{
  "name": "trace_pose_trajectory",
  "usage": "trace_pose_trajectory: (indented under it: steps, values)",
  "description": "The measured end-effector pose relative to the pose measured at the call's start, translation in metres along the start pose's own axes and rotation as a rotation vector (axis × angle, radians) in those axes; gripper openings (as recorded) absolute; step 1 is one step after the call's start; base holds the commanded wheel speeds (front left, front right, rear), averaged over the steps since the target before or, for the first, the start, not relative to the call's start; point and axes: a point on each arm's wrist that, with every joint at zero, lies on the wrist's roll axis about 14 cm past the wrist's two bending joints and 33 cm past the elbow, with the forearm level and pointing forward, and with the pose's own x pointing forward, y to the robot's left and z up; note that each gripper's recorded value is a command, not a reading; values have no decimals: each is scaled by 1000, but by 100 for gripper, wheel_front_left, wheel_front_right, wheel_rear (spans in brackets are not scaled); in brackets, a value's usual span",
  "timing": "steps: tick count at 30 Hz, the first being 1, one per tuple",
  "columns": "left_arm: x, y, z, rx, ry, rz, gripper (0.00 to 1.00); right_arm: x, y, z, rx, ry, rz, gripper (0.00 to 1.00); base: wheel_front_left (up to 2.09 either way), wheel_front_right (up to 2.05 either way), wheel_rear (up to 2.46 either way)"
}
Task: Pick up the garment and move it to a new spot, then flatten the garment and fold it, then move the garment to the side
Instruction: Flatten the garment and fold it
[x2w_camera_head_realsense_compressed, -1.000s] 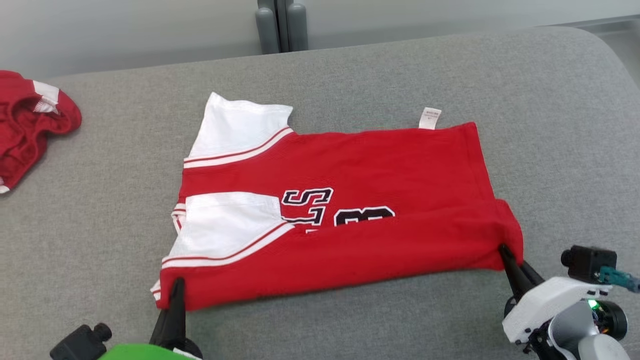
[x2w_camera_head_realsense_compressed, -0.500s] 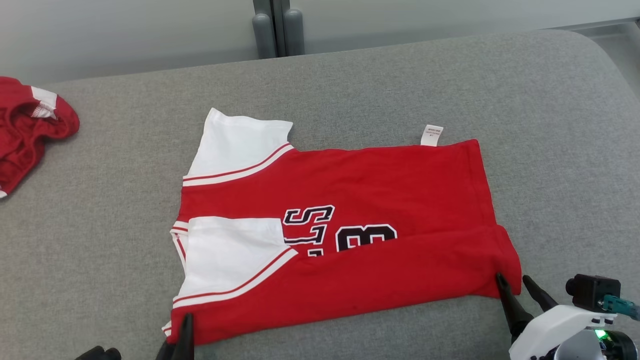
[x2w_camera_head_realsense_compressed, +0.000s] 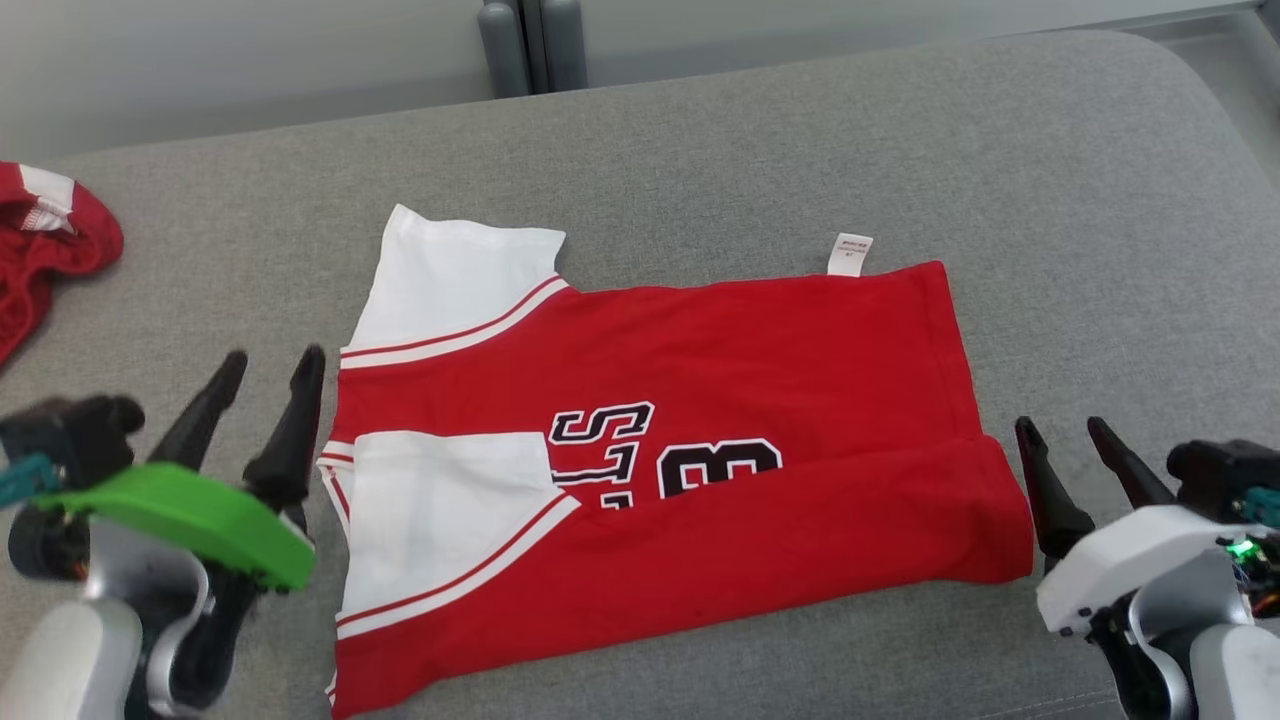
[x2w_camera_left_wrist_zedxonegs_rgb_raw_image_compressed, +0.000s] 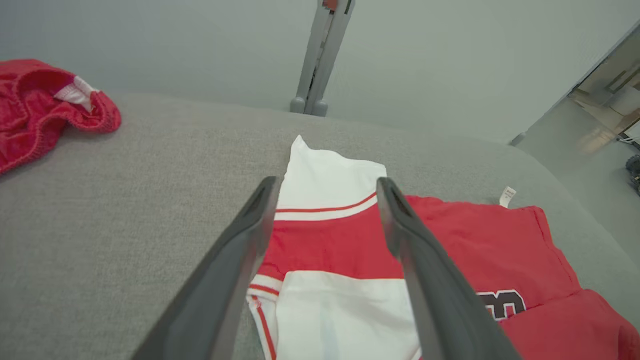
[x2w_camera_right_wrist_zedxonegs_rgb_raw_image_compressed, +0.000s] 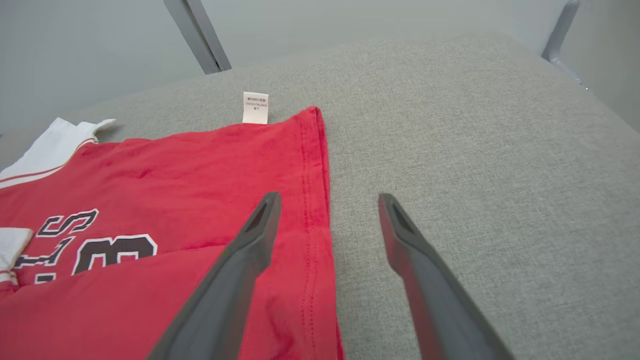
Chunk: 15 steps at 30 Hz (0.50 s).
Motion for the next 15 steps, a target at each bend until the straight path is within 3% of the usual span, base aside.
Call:
trace_pose_trajectory:
  steps: [3, 7, 15]
  values:
    - [31, -15, 20, 108, 32, -100, 100, 14, 10, 12, -35, -19, 25, 100, 0, 0, 0]
    - [70, -16, 34, 236, 105, -144, 100, 35, 29, 23, -82, -30, 73, 100, 0, 0, 0]
    - [130, 0, 3, 361, 386, -151, 100, 63, 44, 20, -136, -5, 118, 100, 0, 0, 0]
